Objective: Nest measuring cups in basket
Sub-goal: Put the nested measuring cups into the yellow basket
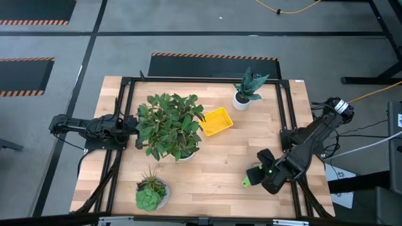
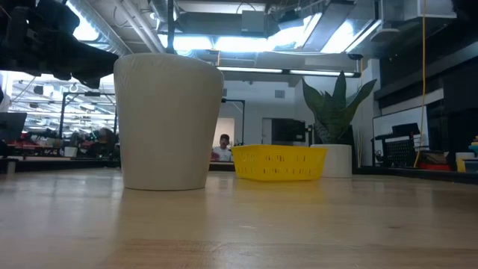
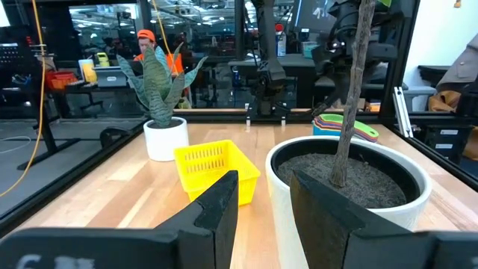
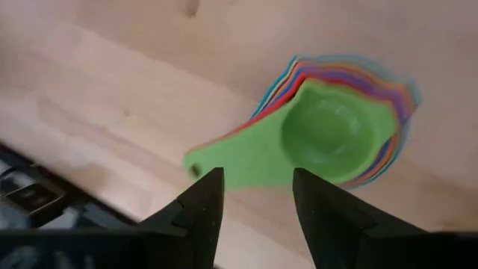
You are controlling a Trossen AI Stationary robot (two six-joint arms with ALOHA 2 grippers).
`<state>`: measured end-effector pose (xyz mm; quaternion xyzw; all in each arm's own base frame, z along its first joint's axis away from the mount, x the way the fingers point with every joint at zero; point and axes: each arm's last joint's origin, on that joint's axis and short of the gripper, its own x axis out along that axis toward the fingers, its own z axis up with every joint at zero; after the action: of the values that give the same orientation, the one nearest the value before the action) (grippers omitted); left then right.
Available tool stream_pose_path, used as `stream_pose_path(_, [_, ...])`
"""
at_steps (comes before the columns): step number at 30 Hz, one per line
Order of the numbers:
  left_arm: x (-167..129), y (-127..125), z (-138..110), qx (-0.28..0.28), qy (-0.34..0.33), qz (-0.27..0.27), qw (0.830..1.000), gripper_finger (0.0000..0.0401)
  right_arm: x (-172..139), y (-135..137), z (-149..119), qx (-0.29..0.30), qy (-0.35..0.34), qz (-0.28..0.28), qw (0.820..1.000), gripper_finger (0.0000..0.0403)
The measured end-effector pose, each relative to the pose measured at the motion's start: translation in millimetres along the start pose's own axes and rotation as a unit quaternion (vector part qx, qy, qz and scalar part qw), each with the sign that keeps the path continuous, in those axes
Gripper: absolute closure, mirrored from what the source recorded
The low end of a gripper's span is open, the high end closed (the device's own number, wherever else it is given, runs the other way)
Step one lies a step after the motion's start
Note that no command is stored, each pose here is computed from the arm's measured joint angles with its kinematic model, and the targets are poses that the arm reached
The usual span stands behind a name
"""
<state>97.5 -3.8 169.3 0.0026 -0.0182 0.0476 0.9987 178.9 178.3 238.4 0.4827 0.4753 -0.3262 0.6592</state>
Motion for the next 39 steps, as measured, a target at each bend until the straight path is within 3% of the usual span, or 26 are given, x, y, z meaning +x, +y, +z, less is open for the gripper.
stream_pose_path(5, [0,0,0,0.000,0.000,0.000,1.000,0.0284,-3,0,-15,0.018,-0.009,0.048,0.999,0.0237])
stream_pose_path(13, [0,0,0,0.000,0.000,0.000,1.000,0.0284,1,4,-29,0.062,0.009,0.078,0.995,0.0228])
stream_pose_path(16, [0,0,0,0.000,0.000,0.000,1.000,0.0284,2,5,-31,0.087,0.014,0.083,0.993,0.0194])
stream_pose_path(21, [0,0,0,0.000,0.000,0.000,1.000,0.0284,1,3,-35,0.119,0.021,0.082,0.989,0.0105])
stream_pose_path(26, [0,0,0,0.000,0.000,0.000,1.000,0.0284,1,5,-37,0.202,0.038,0.090,0.974,0.0043])
stream_pose_path(35, [0,0,0,0.000,0.000,0.000,1.000,0.0284,18,10,-43,0.271,0.033,0.078,0.959,0.0036])
stream_pose_path(39, [0,0,0,0.000,0.000,0.000,1.000,0.0284,28,9,-48,0.267,0.017,0.072,0.961,0.0036])
